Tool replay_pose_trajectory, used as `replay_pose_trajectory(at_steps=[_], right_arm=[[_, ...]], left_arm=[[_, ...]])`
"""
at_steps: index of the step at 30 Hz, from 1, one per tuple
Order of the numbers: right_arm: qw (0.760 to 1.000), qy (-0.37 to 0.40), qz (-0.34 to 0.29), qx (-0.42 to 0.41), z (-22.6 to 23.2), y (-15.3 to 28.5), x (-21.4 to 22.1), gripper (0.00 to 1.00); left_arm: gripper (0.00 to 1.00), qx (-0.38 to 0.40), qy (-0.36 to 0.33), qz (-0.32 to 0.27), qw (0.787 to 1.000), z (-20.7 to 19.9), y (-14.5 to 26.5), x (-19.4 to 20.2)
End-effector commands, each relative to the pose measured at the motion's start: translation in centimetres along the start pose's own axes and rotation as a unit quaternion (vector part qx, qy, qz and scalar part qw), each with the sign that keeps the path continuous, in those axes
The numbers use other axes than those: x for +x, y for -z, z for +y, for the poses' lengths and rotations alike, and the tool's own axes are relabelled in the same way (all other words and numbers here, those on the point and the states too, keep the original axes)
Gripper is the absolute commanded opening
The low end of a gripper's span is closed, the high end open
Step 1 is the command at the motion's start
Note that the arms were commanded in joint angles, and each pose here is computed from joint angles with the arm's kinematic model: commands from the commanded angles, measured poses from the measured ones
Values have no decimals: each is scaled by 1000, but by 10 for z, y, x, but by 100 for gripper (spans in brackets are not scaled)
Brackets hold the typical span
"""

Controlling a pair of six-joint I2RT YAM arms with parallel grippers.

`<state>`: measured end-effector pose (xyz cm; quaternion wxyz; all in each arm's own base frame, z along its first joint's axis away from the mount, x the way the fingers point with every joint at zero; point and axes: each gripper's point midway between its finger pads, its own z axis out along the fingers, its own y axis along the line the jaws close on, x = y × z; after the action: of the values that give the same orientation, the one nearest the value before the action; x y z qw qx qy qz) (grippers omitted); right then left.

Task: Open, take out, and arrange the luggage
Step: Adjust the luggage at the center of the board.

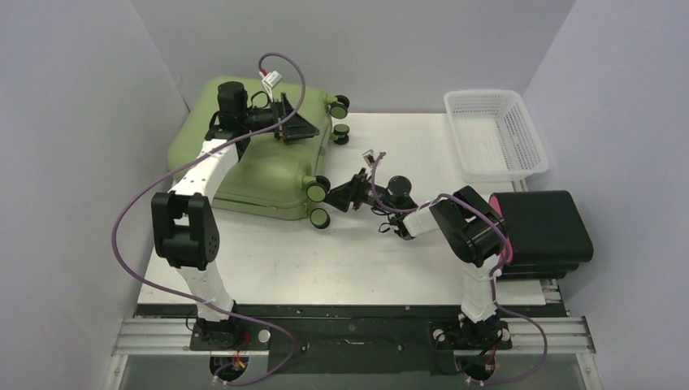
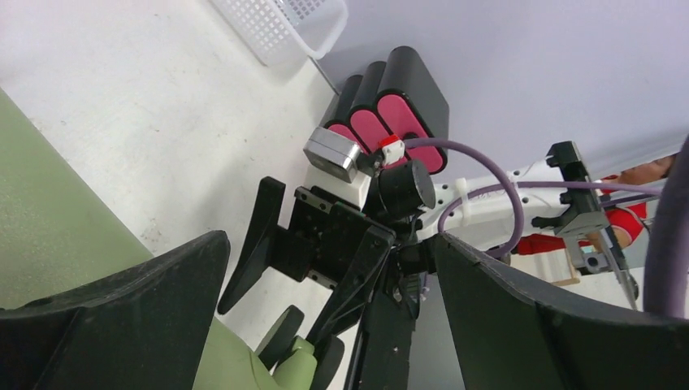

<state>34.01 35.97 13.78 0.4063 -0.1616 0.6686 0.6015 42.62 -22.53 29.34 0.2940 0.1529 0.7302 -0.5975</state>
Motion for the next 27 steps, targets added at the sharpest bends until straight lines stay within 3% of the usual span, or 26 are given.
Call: replay_pose_trajectory(at_steps=[1,6,11,19,24,26,27], right_arm=[[998,51,-44,-16,19,-18,-26,73],[992,122,-3,22,12,-16,-3,70],[977,199,29,77,-11,-7,9,69],[964,252,48,73,0,-18,25,66],[959,275,26,57,8,-19,31,65],[953,303,-23,18,26,-18,22,68],[953,303,-22,10,27,-16,30,75]], left_arm=[[96,17,-28,-53,998,-28,18,-27],[96,-59,-6,-136,989,13,53,-58],[96,-121,32,-225,966,54,98,-85],[96,-158,60,-241,956,90,108,-74],[96,-167,58,-239,955,94,110,-69],[96,-171,56,-236,955,94,110,-67],[96,-173,51,-234,955,94,111,-66]])
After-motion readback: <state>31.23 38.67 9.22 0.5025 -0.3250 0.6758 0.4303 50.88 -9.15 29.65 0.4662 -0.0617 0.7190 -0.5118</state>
